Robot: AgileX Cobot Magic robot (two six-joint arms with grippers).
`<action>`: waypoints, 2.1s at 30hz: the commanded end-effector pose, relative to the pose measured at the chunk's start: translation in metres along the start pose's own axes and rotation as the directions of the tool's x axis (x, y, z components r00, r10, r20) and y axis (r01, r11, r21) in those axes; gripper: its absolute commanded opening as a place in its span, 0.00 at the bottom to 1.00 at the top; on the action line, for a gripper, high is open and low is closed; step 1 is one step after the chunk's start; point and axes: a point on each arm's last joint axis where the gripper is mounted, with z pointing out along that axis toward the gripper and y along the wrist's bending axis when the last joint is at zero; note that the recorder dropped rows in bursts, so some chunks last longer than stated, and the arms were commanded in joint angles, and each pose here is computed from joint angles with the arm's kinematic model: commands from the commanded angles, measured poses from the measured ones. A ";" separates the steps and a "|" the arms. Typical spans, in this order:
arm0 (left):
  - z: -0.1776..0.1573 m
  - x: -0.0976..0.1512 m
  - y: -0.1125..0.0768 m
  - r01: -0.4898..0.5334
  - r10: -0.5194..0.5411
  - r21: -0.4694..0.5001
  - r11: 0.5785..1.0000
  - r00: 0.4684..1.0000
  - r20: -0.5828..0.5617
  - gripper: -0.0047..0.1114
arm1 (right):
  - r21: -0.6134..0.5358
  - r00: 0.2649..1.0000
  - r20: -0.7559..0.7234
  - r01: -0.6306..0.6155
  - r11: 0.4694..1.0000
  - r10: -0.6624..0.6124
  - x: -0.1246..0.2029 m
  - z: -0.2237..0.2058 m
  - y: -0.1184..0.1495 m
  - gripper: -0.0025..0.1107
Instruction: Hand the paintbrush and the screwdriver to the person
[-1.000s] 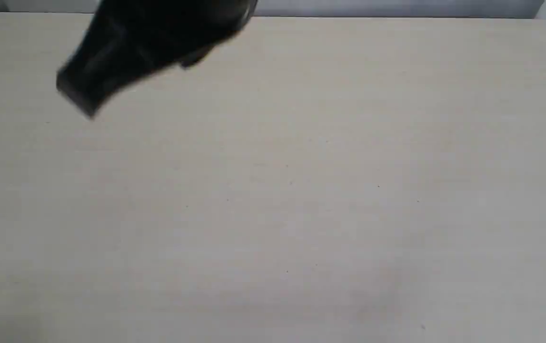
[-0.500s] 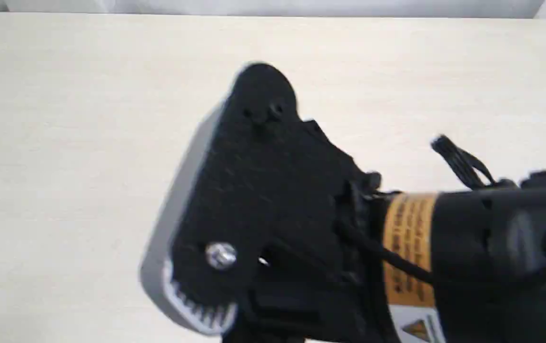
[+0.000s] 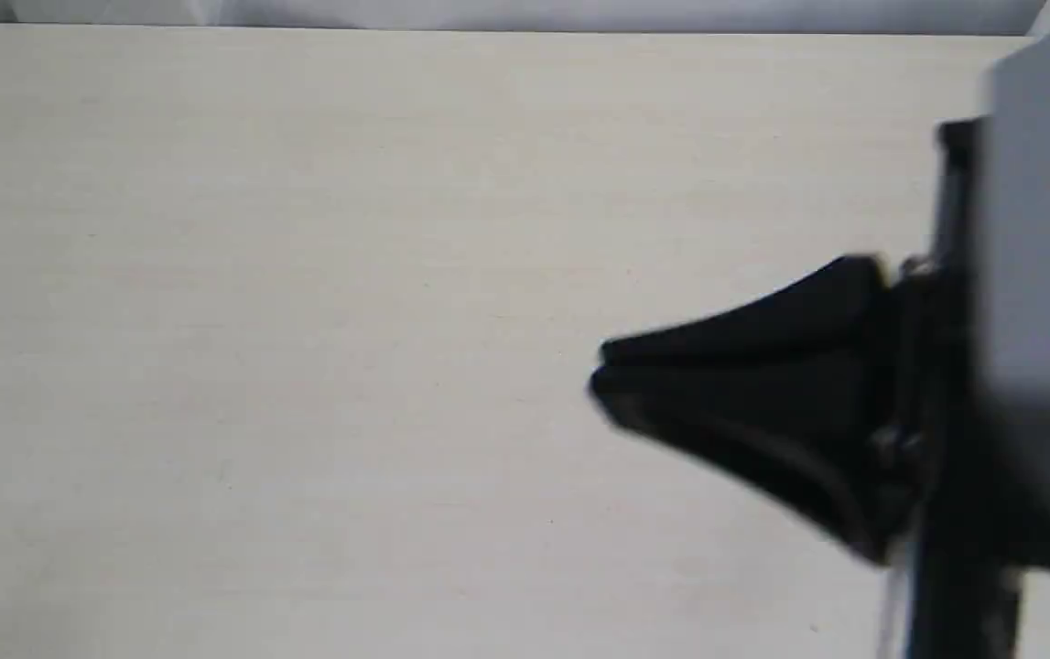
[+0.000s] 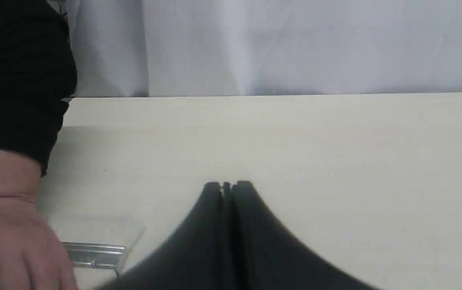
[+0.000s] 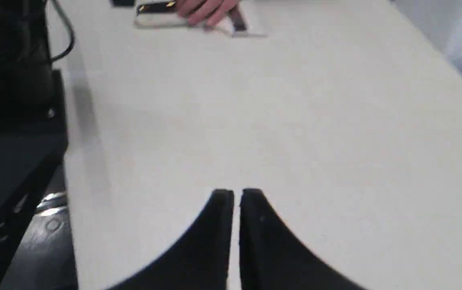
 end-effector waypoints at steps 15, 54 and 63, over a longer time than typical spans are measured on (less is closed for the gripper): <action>0.000 0.000 -0.001 0.003 -0.003 0.009 1.000 1.000 0.007 0.04 | 0.668 0.841 0.539 -0.392 0.632 -0.049 0.072 -0.115 -0.043 0.06; 0.000 0.000 -0.001 0.001 -0.001 0.009 1.000 1.000 0.007 0.04 | 0.831 0.894 0.408 -0.447 0.332 0.183 0.189 -0.070 -0.035 0.06; 0.000 0.000 -0.001 0.001 -0.001 0.009 1.000 1.000 0.007 0.04 | 0.825 0.888 0.410 -0.458 0.330 0.207 0.202 -0.062 -0.035 0.06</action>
